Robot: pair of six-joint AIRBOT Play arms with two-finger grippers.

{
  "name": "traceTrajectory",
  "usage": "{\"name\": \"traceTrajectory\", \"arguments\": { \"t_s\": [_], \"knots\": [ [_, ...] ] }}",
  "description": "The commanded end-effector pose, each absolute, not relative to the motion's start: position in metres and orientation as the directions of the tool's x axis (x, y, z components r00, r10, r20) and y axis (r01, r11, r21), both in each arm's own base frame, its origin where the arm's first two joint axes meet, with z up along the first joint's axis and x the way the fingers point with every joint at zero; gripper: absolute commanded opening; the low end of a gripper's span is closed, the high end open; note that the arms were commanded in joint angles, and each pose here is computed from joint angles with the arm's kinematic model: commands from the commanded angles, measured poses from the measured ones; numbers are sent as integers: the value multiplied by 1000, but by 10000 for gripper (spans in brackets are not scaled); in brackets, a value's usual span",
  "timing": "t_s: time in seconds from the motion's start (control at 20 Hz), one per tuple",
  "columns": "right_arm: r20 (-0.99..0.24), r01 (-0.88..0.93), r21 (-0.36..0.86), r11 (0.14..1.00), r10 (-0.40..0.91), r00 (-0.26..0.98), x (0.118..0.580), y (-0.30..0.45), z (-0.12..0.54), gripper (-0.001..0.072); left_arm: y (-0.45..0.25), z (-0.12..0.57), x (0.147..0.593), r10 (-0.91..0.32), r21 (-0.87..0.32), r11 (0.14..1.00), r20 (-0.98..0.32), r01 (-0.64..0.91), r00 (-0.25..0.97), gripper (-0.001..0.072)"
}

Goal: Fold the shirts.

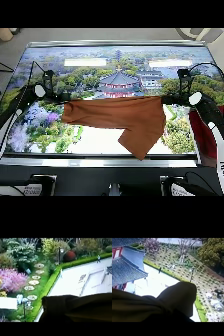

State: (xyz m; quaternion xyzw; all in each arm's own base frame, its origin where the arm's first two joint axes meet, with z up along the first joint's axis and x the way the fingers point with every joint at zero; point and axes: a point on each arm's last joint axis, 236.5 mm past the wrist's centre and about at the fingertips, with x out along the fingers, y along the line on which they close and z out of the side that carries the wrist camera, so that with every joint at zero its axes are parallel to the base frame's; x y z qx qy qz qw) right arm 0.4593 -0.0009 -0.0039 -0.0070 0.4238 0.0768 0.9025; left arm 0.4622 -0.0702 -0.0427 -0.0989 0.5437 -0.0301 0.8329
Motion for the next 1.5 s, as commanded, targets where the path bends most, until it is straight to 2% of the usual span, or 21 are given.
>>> {"name": "traceTrajectory", "arguments": {
  "t_s": [0.0,0.05,0.1,0.2,0.3,0.35,0.45,0.55,0.8,0.85,0.9,0.95,1.0,1.05,1.1,1.3,1.45],
  "knots": [
    [-786,-155,73,985,152,599,452,4,-8,450,-79,-54,470,-199,-244,967,-910,-80,365,565],
    [-804,-176,68,982,159,573,447,5,-8,581,-70,-53,461,-182,-220,972,-928,-85,325,719],
    [-825,-210,44,977,154,543,439,4,-8,610,-55,-50,449,-154,-186,978,-949,-92,275,719],
    [-886,-276,-32,961,100,452,416,-8,-14,610,-21,-44,416,-114,-127,989,-982,-76,153,719],
    [-947,-318,-38,947,67,315,383,-16,-30,608,-8,-54,376,-148,-149,982,-989,-116,16,700],
    [-961,-329,-21,944,71,266,370,-15,-39,608,-15,-65,363,-200,-196,973,-980,-122,-16,616],
    [-978,-338,19,941,86,187,348,-11,-55,607,-32,-88,348,-271,-266,958,-962,-105,-42,605],
    [-986,-346,41,937,94,137,334,-9,-63,607,-39,-103,349,-287,-284,953,-958,-109,-13,608],
    [-989,-362,57,931,101,104,325,-7,-65,602,-50,-106,353,-310,-309,944,-951,-116,9,589],
    [-989,-361,57,931,101,103,325,-7,-65,587,-53,-105,355,-321,-320,939,-947,-123,15,503],
    [-990,-361,59,931,102,100,324,-7,-65,587,-56,-104,357,-338,-338,932,-941,-133,22,365],
    [-990,-361,63,930,103,93,323,-7,-65,587,-61,-104,358,-358,-357,923,-934,-144,26,289],
    [-991,-362,69,930,104,79,319,-6,-65,589,-63,-103,359,-368,-368,918,-929,-149,28,112],
    [-993,-364,77,928,105,57,314,-6,-66,593,-63,-102,361,-368,-369,918,-929,-147,34,26],
    [-994,-364,92,927,109,26,307,-5,-67,629,-63,-98,363,-367,-369,918,-929,-142,44,26],
    [-983,-352,179,919,152,-104,263,6,-94,672,-63,-72,374,-363,-374,922,-925,-98,115,26],
    [-978,-314,202,927,205,-27,273,19,-110,671,-63,-55,374,-362,-375,924,-920,-71,146,26]
  ]
}}
